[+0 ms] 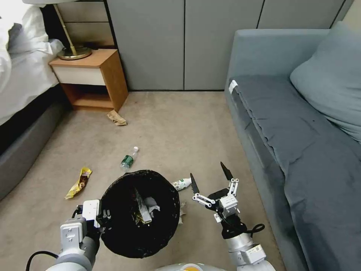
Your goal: Pick up the trash bin, then pick up the garbage from the floor and place it into the trash bin.
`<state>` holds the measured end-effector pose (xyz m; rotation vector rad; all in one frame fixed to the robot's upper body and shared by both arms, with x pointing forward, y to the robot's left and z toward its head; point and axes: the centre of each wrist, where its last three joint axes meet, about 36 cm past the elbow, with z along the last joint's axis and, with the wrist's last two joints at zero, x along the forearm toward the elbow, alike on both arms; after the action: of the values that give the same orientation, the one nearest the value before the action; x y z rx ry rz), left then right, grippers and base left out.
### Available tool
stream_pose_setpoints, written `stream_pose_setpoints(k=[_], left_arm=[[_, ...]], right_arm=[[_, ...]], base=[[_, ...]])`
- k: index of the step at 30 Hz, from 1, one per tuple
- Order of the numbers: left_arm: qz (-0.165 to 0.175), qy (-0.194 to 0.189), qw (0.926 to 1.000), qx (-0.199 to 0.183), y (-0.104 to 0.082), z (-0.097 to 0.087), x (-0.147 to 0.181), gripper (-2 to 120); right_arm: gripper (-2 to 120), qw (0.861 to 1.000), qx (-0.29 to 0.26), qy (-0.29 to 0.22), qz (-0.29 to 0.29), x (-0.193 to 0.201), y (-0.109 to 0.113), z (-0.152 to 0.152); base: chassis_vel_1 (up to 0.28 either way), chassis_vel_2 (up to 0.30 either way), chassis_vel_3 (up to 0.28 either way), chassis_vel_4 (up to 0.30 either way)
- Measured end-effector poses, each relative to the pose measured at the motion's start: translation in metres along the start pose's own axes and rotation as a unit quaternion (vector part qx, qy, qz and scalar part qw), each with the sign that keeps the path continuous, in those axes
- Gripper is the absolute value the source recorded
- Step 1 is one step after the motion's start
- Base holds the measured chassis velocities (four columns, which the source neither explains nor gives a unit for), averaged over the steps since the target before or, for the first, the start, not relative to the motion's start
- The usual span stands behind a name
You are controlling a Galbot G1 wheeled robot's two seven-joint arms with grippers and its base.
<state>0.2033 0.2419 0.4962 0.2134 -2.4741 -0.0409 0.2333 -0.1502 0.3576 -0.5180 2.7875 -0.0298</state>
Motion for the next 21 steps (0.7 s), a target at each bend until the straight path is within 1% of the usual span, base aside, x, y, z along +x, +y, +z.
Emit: stream_pose_setpoints(k=[10, 21], left_arm=[[0.0, -0.001, 1.0, 0.0, 0.0001, -0.0002, -0.0001, 0], [0.0, -0.003, 1.0, 0.001, 0.0002, -0.0001, 0.0001, 0]], right_arm=[[100, 1.0, 0.004, 0.003, -0.003, 0.0018, 0.0008, -0.0003], [100, 1.0, 0.005, 0.007, -0.005, 0.0045, 0.0021, 0.0002]], base=[[0.091, 0.092, 0.098, 0.086], [0.12, 0.118, 0.125, 0.13]])
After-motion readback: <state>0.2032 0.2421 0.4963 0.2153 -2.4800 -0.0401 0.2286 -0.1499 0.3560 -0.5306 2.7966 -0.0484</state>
